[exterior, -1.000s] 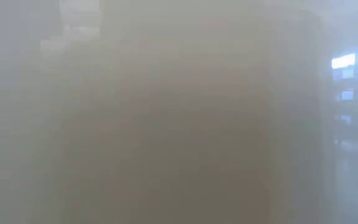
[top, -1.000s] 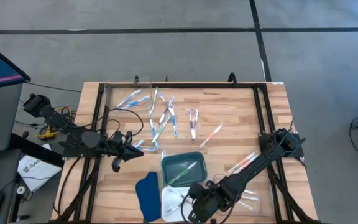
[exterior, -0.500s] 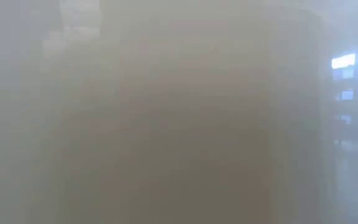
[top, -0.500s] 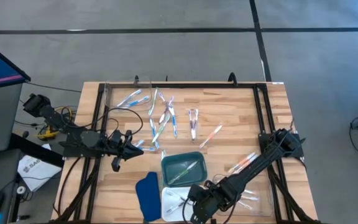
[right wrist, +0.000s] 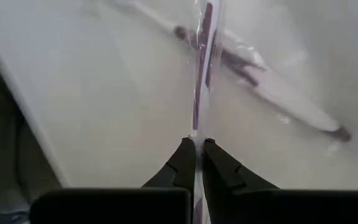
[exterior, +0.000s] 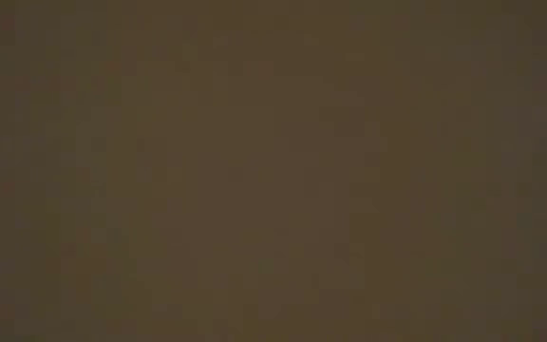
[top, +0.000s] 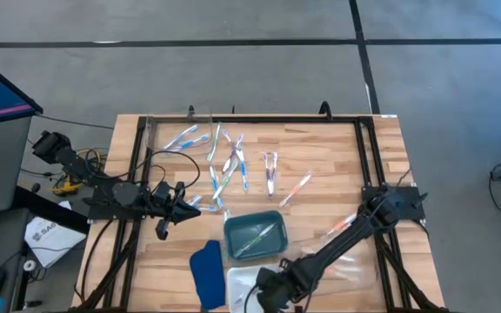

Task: Pick & Place Toothbrushes
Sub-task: Put the purple toothbrush into the white bin, then adjust the orange toothbrushes

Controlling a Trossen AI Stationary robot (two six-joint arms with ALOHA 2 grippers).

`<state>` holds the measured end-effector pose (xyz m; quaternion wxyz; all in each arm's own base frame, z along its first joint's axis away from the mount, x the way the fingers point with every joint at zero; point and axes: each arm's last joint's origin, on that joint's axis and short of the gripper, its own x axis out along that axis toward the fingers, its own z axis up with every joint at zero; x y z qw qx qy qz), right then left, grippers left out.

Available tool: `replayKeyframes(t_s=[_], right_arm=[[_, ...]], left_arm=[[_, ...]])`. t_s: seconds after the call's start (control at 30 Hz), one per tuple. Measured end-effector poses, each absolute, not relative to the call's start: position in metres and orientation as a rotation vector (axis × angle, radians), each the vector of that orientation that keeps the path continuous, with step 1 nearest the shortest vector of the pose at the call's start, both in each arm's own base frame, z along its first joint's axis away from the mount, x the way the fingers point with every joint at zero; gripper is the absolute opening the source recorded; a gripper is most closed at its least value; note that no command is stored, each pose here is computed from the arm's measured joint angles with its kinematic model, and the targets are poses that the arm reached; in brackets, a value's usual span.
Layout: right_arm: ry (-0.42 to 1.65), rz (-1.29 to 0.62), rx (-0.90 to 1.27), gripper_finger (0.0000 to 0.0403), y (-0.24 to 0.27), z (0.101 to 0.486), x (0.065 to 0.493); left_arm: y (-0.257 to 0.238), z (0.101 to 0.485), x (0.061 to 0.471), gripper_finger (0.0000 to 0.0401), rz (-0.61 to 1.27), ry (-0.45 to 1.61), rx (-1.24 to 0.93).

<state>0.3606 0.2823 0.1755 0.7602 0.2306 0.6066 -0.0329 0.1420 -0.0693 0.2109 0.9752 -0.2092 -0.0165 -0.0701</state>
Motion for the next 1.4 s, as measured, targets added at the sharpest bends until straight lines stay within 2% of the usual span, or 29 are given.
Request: replayKeyframes(t_s=[0.17,0.63,0.97,1.23,1.4], right_arm=[[1.315,-0.129,0.469,0.0008,0.274,0.190,0.358],[1.302,-0.123,0.481,0.0014,0.276,0.189,0.360],[1.318,-0.134,0.474,0.0079,0.275,0.192,0.358],[1.308,-0.119,0.423,0.0129,0.276,0.221,0.360],[1.271,-0.105,0.377,0.0145,0.274,0.248,0.363]], left_arm=[[-0.069,0.211,0.142,0.0008,-0.141,-0.034,-0.422],[-0.069,0.211,0.142,0.0008,-0.142,-0.034,-0.418],[-0.069,0.211,0.142,0.0008,-0.142,-0.034,-0.419],[-0.069,0.211,0.142,0.0008,-0.142,-0.034,-0.419],[-0.069,0.211,0.142,0.0008,-0.142,-0.034,-0.419]])
